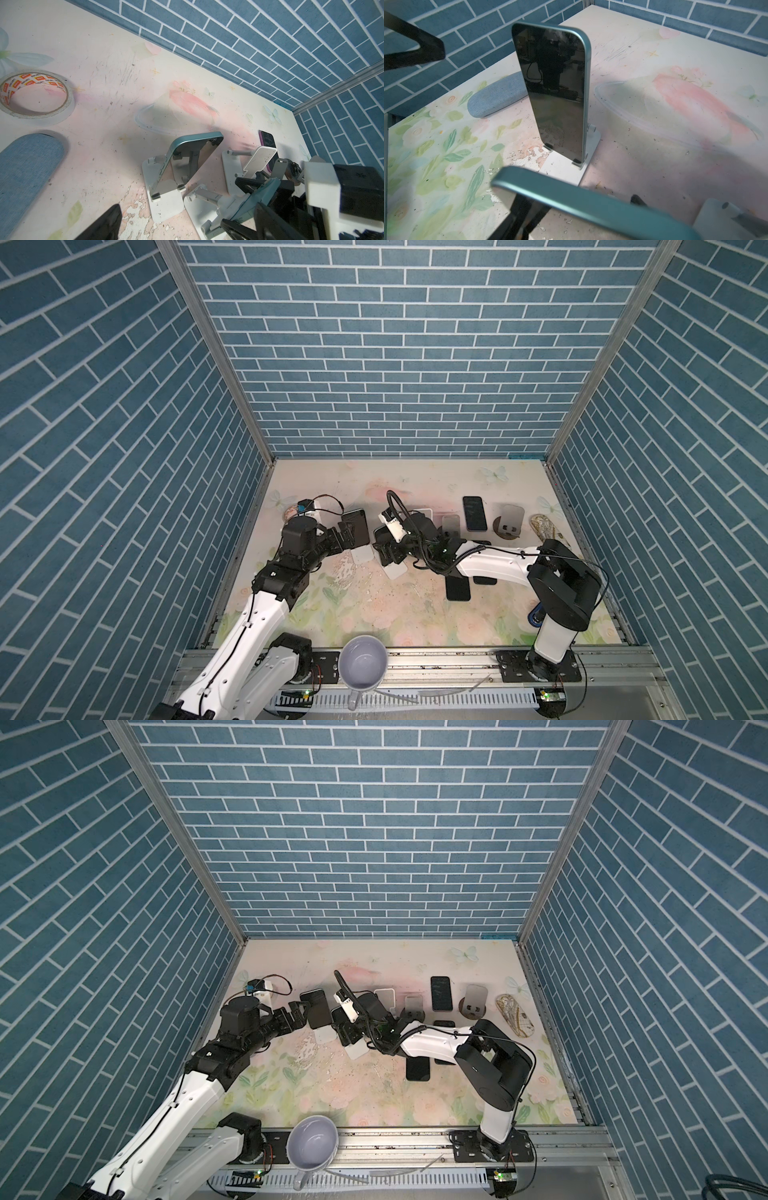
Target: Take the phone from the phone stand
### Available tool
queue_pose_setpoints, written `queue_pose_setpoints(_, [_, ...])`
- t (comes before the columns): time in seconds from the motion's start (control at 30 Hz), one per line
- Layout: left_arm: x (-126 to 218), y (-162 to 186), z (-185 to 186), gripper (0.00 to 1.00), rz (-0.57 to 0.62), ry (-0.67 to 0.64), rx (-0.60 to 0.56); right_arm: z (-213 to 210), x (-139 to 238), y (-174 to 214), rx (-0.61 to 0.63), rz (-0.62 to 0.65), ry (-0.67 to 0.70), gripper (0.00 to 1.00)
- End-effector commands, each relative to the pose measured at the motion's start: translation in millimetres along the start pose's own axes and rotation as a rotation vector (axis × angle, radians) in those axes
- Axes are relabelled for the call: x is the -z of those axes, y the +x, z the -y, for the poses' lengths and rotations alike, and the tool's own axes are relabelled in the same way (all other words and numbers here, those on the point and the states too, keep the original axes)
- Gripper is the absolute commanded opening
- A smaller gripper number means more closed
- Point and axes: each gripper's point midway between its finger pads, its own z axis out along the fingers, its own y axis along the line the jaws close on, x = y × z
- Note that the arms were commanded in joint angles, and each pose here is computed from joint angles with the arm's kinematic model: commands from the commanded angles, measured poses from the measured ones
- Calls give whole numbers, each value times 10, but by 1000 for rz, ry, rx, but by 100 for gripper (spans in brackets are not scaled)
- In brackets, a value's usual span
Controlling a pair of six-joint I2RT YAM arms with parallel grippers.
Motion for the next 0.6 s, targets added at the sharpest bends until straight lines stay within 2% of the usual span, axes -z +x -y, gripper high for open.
queue_pose_setpoints(0.0, [-24, 49, -23, 100, -6, -2, -15, -56, 26, -228, -1, 51, -11, 52])
queue_pose_setpoints(0.13, [-25, 52, -2, 100, -8, 11, -21, -32, 116, -337, -22, 61, 10, 52])
queue_pose_setpoints(0.27, [-26, 55, 166, 100, -24, 99, -57, -4, 240, -470, -57, 29, 47, 50])
queue_pose_setpoints(0.47, [0, 47, 185, 100, -32, 97, -92, 25, 541, -686, -86, 86, 78, 48])
queue_pose_setpoints(0.57, [37, 31, 218, 100, -18, 103, -120, 97, 696, -710, -110, 75, 125, 48])
